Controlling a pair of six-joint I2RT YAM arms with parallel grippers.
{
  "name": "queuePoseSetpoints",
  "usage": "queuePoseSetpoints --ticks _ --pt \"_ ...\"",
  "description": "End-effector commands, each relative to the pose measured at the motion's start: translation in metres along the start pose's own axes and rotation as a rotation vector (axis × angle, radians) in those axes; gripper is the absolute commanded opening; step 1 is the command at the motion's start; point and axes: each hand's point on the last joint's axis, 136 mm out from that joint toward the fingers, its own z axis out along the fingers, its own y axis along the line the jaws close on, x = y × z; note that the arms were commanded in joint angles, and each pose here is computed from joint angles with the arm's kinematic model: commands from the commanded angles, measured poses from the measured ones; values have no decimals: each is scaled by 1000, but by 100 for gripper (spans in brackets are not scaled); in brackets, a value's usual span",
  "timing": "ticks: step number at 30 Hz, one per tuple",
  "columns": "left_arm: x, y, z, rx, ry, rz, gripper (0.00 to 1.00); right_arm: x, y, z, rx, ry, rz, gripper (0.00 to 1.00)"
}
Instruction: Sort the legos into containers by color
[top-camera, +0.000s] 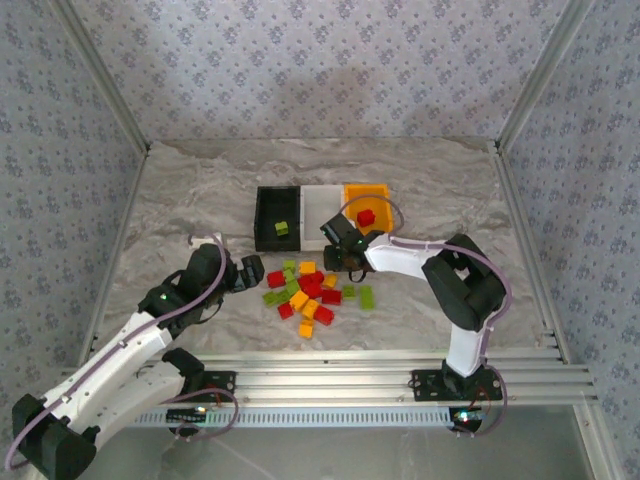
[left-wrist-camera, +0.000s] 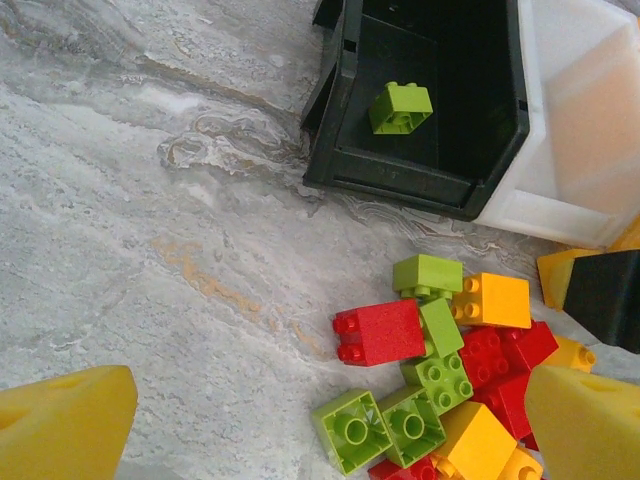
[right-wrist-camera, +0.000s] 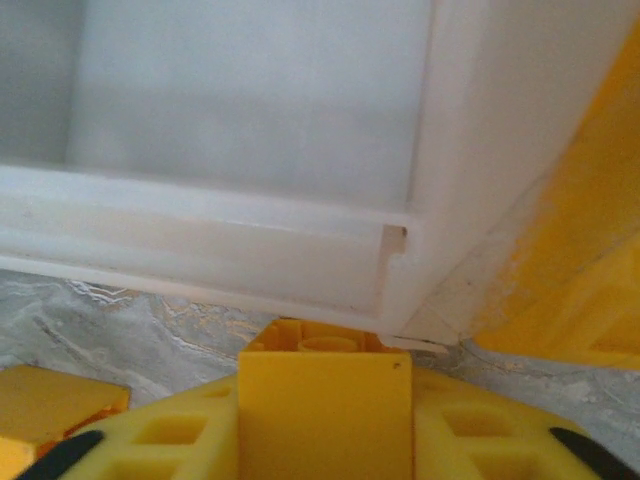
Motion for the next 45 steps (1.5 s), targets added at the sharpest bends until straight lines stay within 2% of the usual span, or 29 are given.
queuePoseSetpoints --ticks 1,7,9,11,15,20,22,25,27,29,35,40,45 --pt "-2 1 -4 2 -3 -13 100 -5 -3 -23 -2 -32 10 31" --pt "-7 1 -6 -3 -15 -20 99 -34 20 -93 -70 -181 -73 30" --pt "-7 4 -6 -20 -15 -30 99 -49 33 -103 -105 -202 -93 31" --pt "-8 7 -5 -36 -17 -43 99 -66 43 -102 -112 -206 -94 31" --pt "-4 11 -5 -48 -1 -51 100 -98 56 -74 -98 -192 -79 31" --pt "3 10 -5 -33 32 -34 99 -125 57 -37 -4 -173 -92 34" --pt "5 10 -4 -30 43 -30 100 -132 52 -27 22 -163 -71 38" --pt "11 10 -1 -25 64 -25 99 -142 50 -21 7 -163 -18 49" --pt "14 7 1 -5 77 -23 99 -150 54 -25 -22 -179 1 62" --pt "17 4 5 15 96 -15 99 -157 57 -35 -37 -204 7 68" --pt "29 -13 25 70 178 14 99 -149 56 -69 -99 -256 29 71" --pt "38 -32 53 112 238 33 90 -127 43 -88 -130 -264 62 71" --pt "51 -42 76 102 295 109 88 -112 25 -101 -123 -267 83 71"
